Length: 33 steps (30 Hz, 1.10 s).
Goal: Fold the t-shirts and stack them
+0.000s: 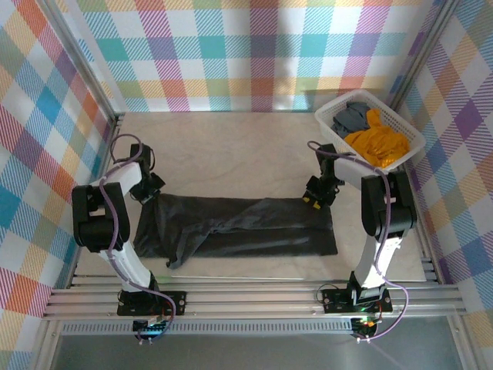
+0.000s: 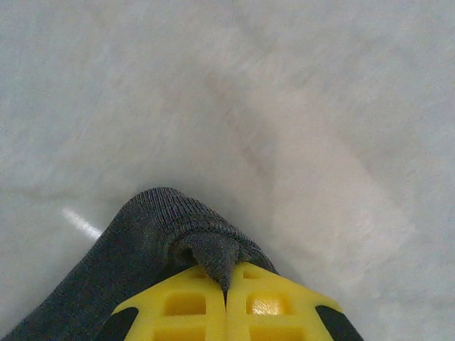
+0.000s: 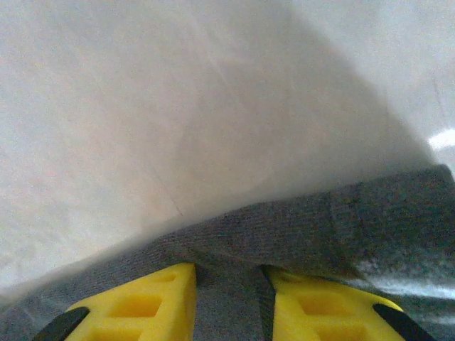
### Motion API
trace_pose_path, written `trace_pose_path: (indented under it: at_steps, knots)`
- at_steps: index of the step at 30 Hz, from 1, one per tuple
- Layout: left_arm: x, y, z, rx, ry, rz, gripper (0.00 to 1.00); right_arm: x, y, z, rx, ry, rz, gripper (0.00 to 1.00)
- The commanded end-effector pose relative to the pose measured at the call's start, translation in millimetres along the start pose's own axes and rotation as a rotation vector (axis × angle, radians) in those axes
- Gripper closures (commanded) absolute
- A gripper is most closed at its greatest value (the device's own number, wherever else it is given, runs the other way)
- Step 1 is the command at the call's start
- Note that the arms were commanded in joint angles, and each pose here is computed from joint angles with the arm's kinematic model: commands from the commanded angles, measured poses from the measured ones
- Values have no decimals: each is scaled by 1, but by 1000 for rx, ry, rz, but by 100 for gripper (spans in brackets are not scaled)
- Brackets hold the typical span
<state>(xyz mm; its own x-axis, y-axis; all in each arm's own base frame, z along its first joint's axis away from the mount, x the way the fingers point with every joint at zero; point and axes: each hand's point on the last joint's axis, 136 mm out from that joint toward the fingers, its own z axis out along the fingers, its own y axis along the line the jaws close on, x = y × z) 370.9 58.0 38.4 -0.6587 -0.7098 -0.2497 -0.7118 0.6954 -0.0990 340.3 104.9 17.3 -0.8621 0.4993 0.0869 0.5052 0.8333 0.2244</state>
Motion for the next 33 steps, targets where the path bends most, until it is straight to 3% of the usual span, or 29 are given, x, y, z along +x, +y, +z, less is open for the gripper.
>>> trace_pose_path:
  at_steps: [1, 14, 19, 22, 26, 30, 33]
  knots:
    - [-28, -8, -4, 38, -32, -6, 100, -25, -7, 15, 44, -20, -23, 70]
    - [-68, 7, -1, 40, -9, -88, 100, -64, -5, 8, 115, -92, -114, 71]
    - [-63, 4, 5, 45, 39, -88, 98, -68, 18, -3, 25, -131, -209, 69]
    - [-64, 5, -12, 39, 14, -93, 85, -63, 42, -25, -45, -167, -300, 62]
    - [-66, 23, -64, 6, -98, -133, 58, -56, 57, -68, -81, -233, -343, 56]
    - [-29, -1, -100, 136, -109, -49, 57, -34, 69, -98, -152, -265, -366, 52]
    - [27, -33, -97, 235, -17, 97, 61, 2, 92, -110, -300, -249, -432, 46]
